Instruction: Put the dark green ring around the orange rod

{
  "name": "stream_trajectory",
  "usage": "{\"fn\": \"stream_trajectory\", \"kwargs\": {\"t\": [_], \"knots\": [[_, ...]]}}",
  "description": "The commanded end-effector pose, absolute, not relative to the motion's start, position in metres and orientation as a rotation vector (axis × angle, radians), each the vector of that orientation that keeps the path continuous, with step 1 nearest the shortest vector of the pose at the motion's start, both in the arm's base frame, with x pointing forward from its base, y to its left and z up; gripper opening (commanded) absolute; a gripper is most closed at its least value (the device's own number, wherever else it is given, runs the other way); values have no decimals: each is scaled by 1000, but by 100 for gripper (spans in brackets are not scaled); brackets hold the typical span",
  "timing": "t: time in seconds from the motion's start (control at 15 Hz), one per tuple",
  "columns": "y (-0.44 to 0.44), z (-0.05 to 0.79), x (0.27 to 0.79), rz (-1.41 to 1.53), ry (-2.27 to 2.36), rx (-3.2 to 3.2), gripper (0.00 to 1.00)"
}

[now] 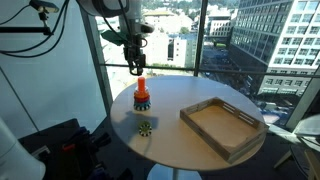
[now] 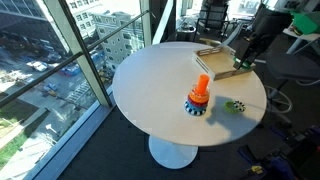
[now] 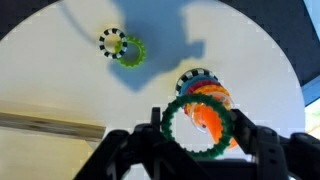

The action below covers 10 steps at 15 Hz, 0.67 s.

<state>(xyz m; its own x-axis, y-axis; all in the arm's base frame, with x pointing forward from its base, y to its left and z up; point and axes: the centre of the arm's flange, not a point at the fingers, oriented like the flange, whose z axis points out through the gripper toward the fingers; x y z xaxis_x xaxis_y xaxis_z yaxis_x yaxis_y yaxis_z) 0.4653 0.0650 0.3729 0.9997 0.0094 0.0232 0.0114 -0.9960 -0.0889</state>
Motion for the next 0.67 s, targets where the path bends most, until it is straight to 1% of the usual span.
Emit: {"fn": "stream_trajectory", "kwargs": {"t": [0.0,0.27,0.33,0.6], "knots": [[65,373,465,-35,-16,-3052,69],[65,373,465,-35,-16,-3052,69],[65,375,464,-44,-17,-3054,44],[70,378,471,-43,-26,-3051,44]]}}
